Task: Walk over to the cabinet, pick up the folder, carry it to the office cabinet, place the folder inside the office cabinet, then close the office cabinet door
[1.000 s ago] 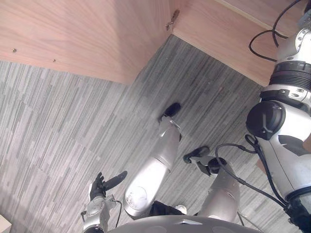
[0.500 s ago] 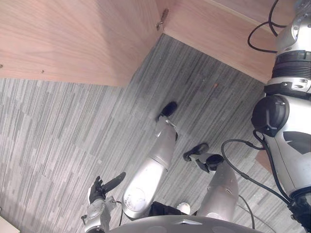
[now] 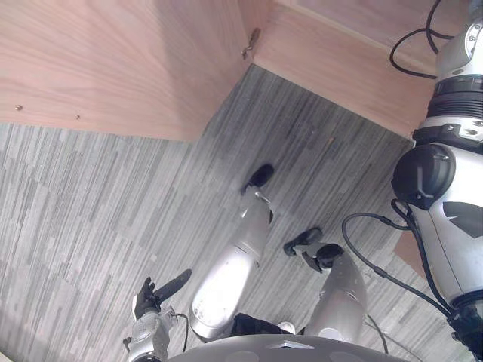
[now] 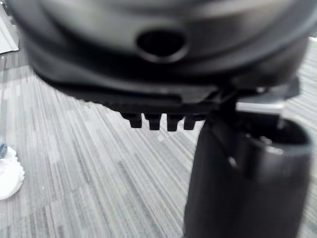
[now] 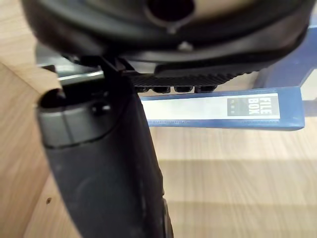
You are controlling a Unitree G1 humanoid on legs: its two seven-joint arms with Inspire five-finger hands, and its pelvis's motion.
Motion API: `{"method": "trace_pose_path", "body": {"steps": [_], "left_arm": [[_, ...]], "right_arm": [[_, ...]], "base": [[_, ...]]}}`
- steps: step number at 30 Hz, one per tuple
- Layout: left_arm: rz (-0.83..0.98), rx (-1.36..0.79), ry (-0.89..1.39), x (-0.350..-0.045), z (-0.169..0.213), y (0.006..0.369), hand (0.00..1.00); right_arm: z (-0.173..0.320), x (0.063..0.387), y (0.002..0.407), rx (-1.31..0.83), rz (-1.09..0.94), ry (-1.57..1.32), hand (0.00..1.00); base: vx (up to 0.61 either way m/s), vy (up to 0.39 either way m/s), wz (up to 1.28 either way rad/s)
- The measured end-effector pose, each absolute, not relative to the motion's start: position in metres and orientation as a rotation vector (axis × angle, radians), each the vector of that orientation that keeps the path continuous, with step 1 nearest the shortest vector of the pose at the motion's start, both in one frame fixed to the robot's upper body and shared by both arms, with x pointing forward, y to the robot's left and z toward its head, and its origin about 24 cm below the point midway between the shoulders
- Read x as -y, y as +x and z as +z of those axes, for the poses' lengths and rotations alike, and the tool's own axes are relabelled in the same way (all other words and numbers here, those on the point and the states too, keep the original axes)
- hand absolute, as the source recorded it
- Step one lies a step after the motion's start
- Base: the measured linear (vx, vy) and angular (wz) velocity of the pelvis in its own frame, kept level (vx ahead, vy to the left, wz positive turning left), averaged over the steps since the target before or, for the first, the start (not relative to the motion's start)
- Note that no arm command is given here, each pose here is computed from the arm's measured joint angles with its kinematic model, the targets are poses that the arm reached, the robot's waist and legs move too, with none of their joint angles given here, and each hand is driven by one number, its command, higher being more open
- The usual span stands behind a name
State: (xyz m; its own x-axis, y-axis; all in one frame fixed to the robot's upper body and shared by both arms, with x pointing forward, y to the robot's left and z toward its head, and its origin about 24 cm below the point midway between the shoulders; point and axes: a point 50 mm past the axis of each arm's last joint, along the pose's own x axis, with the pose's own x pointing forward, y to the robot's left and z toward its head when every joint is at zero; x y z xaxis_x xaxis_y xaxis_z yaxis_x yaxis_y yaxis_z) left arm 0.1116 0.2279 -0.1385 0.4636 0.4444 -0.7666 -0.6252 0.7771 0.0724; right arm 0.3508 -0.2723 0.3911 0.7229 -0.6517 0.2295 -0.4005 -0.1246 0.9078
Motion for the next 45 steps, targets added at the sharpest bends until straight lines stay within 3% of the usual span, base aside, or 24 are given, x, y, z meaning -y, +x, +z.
{"method": "trace_pose_path", "body": {"steps": [5,10,14,23,35,40,45], "left_arm": [[0.703,-0.864,-0.246,-0.234,-0.138,0.108,1.0],[0.712,-0.858,-0.252,-0.237,-0.138,0.107,1.0],[0.716,-0.847,-0.261,-0.242,-0.137,0.105,1.0],[0.705,-0.832,-0.273,-0.249,-0.135,0.104,1.0],[0.736,-0.829,-0.237,-0.266,-0.132,0.095,1.0],[0.715,-0.831,-0.194,-0.27,-0.13,0.096,1.0],[0.656,-0.831,-0.136,-0.278,-0.126,0.099,1.0]], "right_arm": [[0.383,0.265,0.365,0.721,-0.286,1.602,1.0],[0.356,0.23,0.399,0.427,-0.305,0.941,1.0],[0.324,0.22,0.413,0.293,-0.269,0.602,1.0],[0.259,0.246,0.416,0.147,-0.308,0.548,1.0],[0.23,0.269,0.41,0.084,-0.395,0.544,1.0],[0.228,0.268,0.411,0.059,-0.371,0.36,1.0],[0.212,0.252,0.415,-0.037,-0.245,-0.143,1.0]], "base": [[0.02,-0.015,-0.13],[0.02,-0.034,-0.16],[0.02,-0.056,-0.08],[0.02,-0.029,-0.05],[-0.02,-0.007,-0.03],[-0.04,-0.014,0.0],[-0.04,-0.024,-0.03]]}}
